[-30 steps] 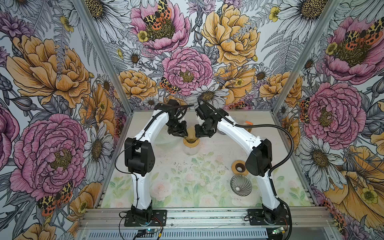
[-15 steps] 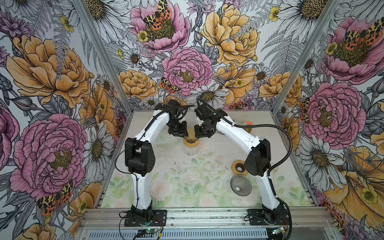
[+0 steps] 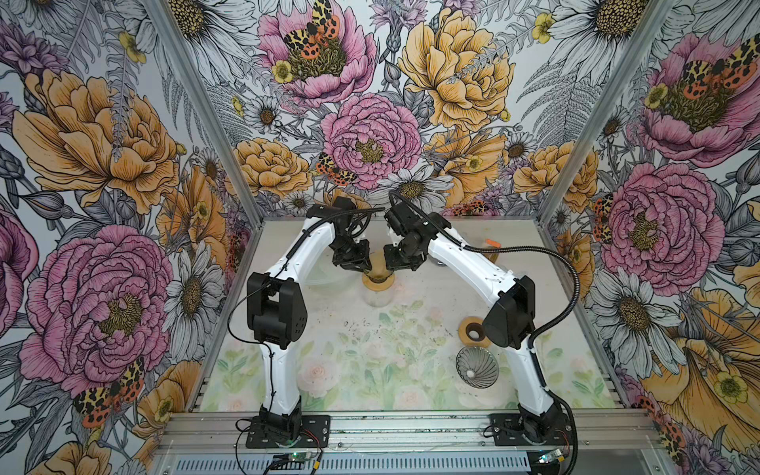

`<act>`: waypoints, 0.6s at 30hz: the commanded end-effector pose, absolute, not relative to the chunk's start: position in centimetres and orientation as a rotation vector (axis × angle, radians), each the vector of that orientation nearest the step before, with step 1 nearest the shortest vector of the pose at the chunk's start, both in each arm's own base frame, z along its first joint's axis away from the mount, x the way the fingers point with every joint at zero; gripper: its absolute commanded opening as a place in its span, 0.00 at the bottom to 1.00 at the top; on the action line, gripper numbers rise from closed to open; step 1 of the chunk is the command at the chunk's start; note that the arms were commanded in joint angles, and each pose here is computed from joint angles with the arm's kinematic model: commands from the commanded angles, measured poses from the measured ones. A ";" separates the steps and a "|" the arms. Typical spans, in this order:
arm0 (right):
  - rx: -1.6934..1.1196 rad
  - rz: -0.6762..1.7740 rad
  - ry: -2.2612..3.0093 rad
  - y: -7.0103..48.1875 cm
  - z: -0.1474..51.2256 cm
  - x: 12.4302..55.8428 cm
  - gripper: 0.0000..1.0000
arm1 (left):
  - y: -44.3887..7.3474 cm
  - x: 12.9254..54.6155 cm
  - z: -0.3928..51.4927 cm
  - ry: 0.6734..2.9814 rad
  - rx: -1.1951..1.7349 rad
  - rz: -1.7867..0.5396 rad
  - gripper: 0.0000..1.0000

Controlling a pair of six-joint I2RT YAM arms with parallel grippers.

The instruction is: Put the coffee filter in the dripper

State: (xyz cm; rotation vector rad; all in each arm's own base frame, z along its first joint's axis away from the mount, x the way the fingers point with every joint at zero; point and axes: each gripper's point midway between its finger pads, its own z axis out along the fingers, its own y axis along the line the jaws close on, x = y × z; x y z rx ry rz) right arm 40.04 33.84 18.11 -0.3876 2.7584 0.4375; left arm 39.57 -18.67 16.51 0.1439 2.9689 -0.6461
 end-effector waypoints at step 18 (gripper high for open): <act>-0.349 0.406 2.712 32.4 19.1 42.3 0.40 | -18.5 40.2 17.1 2.936 0.148 -0.631 0.28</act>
